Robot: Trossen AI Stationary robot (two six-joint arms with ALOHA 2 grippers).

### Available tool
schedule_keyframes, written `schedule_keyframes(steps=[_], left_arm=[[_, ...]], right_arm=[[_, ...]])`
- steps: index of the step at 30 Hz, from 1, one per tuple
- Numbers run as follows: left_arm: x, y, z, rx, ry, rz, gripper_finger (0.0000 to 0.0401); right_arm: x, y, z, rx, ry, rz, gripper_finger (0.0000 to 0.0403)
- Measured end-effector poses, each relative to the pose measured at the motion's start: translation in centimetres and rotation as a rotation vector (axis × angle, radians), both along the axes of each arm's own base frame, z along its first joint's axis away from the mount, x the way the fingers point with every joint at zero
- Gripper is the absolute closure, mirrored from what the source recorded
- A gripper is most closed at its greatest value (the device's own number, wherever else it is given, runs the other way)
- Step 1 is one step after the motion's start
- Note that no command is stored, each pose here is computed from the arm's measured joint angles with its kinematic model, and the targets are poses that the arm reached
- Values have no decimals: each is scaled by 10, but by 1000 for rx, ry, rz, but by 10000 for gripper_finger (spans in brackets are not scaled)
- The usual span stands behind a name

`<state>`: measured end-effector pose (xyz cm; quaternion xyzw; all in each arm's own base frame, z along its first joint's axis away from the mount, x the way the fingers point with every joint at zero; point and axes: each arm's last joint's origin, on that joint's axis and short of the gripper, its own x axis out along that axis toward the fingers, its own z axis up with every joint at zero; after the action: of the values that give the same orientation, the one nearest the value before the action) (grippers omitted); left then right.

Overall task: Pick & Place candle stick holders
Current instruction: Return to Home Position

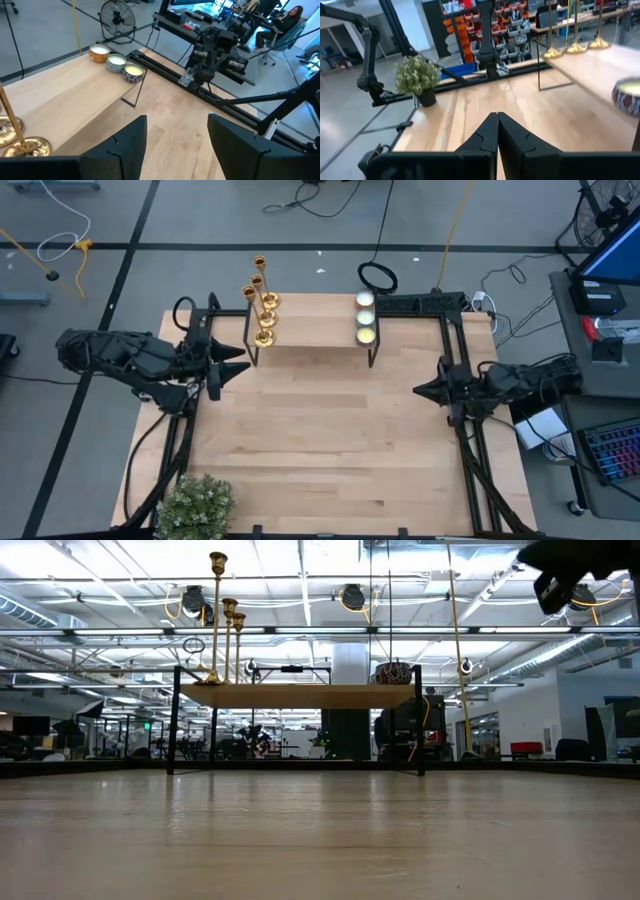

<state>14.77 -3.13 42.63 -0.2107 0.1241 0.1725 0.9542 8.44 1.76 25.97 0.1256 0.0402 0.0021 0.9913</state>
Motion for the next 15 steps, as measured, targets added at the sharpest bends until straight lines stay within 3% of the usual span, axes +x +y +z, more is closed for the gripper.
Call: schedule_keyframes(steps=[15], left_arm=[[7, -2, -6, -2, 49, 10, 187]], right_arm=[[2, 1, -68, 112, -53, 22, 403]])
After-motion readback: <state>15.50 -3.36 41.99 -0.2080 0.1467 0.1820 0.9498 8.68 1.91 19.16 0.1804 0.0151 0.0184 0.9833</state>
